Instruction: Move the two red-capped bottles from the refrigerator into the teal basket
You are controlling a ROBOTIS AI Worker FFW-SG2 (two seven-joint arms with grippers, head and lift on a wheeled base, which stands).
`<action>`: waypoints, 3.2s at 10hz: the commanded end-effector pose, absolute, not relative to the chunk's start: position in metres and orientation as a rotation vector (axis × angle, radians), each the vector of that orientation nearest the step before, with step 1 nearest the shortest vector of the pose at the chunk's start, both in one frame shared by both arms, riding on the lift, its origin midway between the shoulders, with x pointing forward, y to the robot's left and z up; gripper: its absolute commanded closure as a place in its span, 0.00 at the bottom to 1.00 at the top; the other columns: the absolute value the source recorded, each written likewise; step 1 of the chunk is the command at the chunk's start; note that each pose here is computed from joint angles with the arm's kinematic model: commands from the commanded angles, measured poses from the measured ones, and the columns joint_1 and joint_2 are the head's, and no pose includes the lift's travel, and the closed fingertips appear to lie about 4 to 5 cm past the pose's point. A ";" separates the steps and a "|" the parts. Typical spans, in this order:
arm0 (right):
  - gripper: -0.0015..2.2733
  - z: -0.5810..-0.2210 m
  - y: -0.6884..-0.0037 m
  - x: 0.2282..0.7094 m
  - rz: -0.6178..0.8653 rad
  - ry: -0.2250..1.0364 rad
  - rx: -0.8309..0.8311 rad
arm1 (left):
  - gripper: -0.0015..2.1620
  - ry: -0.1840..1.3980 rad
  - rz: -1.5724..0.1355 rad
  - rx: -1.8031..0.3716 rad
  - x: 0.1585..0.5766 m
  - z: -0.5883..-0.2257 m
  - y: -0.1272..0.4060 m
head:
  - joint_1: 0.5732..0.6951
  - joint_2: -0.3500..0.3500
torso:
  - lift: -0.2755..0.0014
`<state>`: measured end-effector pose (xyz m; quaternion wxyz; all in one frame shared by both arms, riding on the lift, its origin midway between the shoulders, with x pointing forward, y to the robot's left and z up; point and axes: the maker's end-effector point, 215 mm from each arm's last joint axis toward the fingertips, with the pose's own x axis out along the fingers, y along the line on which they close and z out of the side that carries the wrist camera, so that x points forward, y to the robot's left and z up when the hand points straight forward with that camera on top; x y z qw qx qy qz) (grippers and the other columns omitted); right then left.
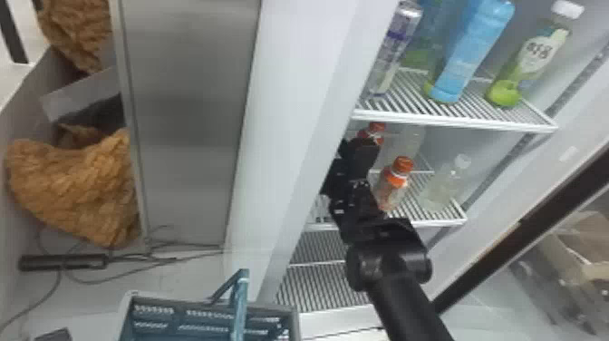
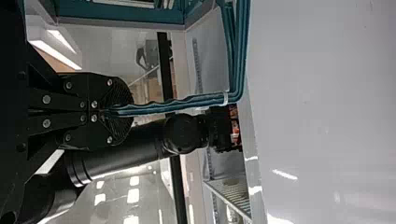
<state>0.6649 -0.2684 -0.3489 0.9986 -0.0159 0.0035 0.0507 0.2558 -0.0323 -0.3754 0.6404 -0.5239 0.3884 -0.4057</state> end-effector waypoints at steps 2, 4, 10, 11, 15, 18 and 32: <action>0.19 -0.362 -0.265 0.670 0.097 0.062 -0.001 | 0.54 0.883 -0.925 -1.196 0.256 -0.375 -0.032 | 1.00 0.00 | 0.19; 0.37 -0.365 -0.265 0.670 0.096 0.071 0.004 | 0.54 0.879 -0.923 -1.196 0.257 -0.375 -0.031 | 1.00 0.01 | 0.19; 0.37 -0.331 -0.289 0.622 0.061 0.009 -0.010 | 0.54 0.873 -0.912 -1.208 0.258 -0.376 -0.027 | 1.00 0.00 | 0.19; 0.37 -0.327 -0.294 0.609 0.055 0.007 -0.011 | 0.54 0.871 -0.911 -1.208 0.259 -0.376 -0.027 | 1.00 0.00 | 0.19; 0.37 -0.305 -0.294 0.563 0.084 0.000 0.009 | 0.54 0.871 -0.916 -1.208 0.258 -0.374 -0.028 | 1.00 0.00 | 0.19; 0.36 -0.295 -0.298 0.520 0.099 0.021 0.021 | 0.54 0.872 -0.916 -1.211 0.257 -0.374 -0.028 | 1.00 0.00 | 0.19; 0.36 -0.327 -0.226 0.325 0.284 0.462 0.110 | 0.54 0.857 -0.901 -1.222 0.260 -0.375 -0.023 | 1.00 0.00 | 0.19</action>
